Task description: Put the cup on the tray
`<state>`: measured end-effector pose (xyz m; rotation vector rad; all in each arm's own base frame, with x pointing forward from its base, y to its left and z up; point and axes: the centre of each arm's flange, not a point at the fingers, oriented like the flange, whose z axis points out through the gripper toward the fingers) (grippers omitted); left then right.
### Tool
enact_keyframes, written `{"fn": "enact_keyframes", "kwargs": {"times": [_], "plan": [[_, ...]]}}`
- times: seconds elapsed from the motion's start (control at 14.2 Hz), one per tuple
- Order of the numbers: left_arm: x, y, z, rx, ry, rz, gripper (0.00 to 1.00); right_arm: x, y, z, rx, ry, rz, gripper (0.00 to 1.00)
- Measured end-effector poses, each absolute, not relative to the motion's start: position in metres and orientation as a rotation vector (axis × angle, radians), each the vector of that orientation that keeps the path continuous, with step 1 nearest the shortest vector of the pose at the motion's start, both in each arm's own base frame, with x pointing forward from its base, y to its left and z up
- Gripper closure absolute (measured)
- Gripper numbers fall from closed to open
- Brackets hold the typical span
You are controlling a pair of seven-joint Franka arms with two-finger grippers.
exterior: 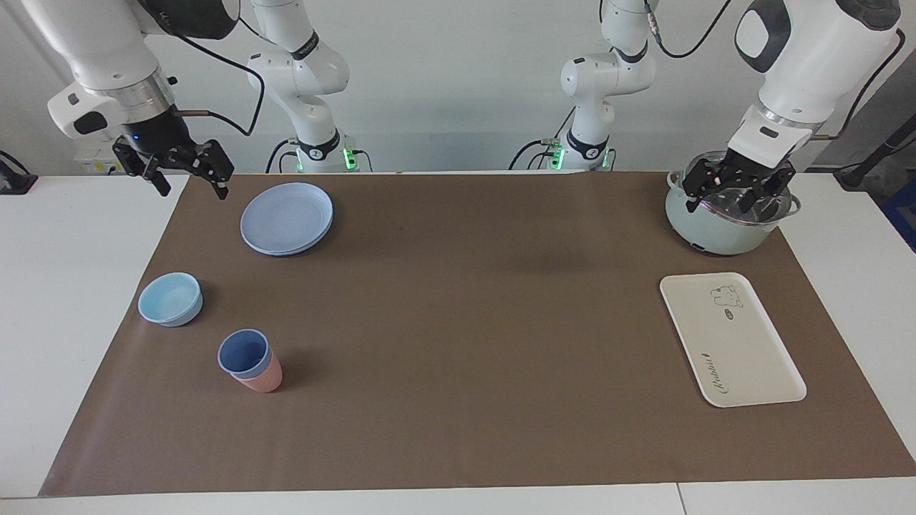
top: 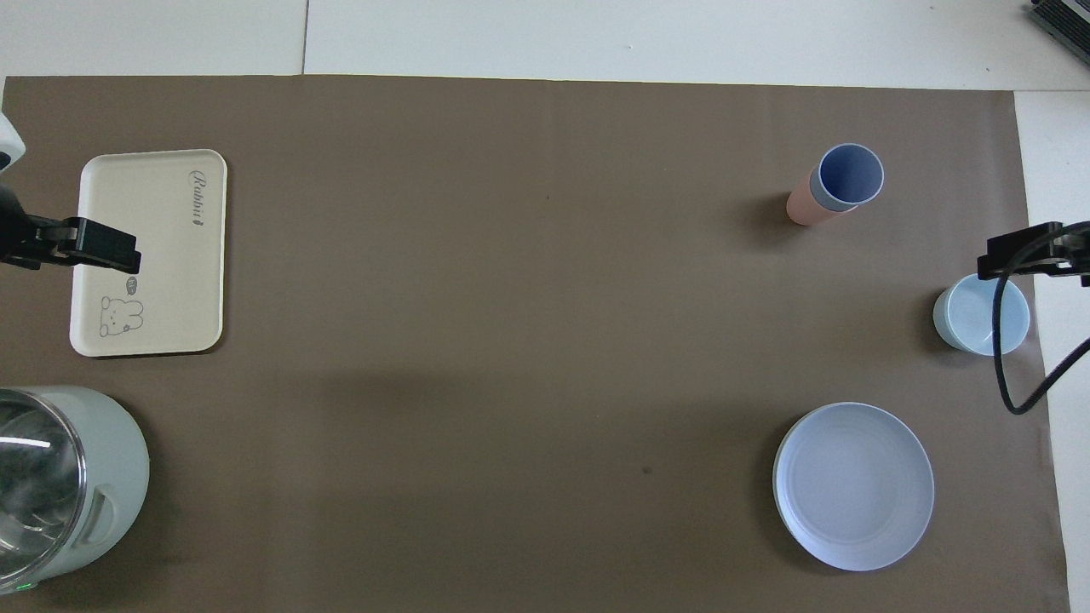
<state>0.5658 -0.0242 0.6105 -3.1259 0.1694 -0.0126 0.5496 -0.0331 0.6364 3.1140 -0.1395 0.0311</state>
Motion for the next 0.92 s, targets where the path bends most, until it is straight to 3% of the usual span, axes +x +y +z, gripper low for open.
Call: {"fn": "enact_keyframes", "kwargs": {"times": [0.63, 0.92], "plan": [[0.566, -0.024, 0.611, -3.126, 0.169, -0.013, 0.00, 0.550, -0.034, 0.633, 3.114, -0.135, 0.037, 0.00], [0.566, -0.024, 0.611, -3.126, 0.169, -0.013, 0.00, 0.559, -0.054, 0.624, 3.098, 0.138, 0.154, 0.00]]}}
